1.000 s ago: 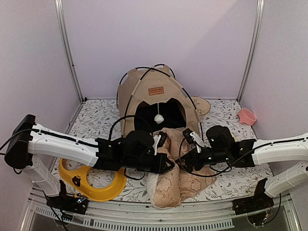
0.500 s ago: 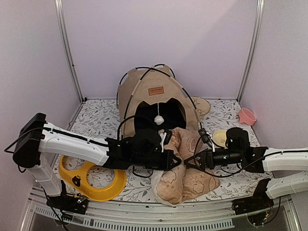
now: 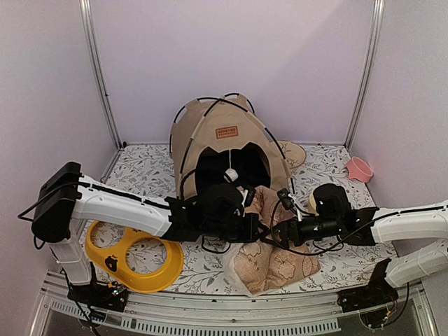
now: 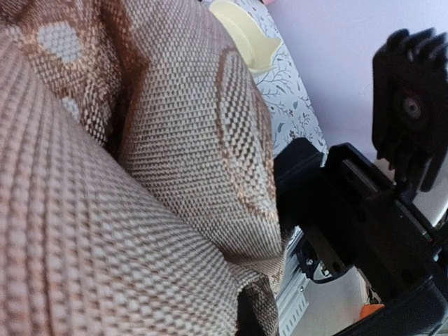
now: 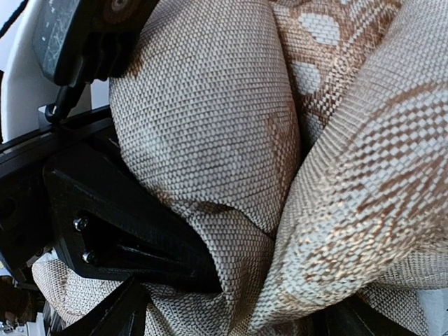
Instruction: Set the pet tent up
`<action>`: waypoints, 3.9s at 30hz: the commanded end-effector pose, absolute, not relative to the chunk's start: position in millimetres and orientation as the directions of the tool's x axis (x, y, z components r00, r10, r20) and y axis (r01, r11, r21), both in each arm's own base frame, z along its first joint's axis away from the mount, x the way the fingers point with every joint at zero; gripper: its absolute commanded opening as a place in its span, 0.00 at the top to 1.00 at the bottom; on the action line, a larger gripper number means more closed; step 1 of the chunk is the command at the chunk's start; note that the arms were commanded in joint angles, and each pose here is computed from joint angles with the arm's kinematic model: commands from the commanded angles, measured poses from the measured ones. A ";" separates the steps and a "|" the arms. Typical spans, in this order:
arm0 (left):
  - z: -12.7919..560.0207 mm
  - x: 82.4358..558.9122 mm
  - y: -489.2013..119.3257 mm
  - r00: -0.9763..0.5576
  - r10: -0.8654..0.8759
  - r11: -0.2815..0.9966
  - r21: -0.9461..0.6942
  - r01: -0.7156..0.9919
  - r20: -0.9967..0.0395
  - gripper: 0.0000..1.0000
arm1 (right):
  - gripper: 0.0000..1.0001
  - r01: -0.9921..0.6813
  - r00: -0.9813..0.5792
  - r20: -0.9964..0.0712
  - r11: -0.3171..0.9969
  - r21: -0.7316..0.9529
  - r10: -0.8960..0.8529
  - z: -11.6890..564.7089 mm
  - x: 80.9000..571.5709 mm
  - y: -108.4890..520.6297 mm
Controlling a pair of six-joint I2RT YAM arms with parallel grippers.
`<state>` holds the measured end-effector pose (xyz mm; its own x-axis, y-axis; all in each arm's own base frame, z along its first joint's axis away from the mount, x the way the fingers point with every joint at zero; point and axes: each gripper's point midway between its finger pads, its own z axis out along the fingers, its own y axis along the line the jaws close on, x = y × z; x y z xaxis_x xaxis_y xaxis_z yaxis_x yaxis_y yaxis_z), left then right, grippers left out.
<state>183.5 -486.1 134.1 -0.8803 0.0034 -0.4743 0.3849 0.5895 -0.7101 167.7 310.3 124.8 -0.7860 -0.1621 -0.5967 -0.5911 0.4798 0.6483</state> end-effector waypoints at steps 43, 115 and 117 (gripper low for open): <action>211.6 303.8 -239.5 -0.472 -0.202 0.926 -0.324 0.192 -0.858 0.37 | 1.00 -0.445 -0.729 -0.679 0.815 0.371 -0.088 180.4 265.7 383.0; 233.9 184.4 -345.7 -0.373 0.252 0.145 -0.346 0.927 -0.893 1.00 | 1.00 -0.130 -0.602 -0.706 0.826 0.548 0.374 221.3 475.6 292.2; 233.6 184.3 -347.4 -0.374 0.245 0.142 -0.349 0.927 -0.894 1.00 | 1.00 -0.170 -0.588 -0.683 0.759 0.629 0.434 234.5 466.0 304.4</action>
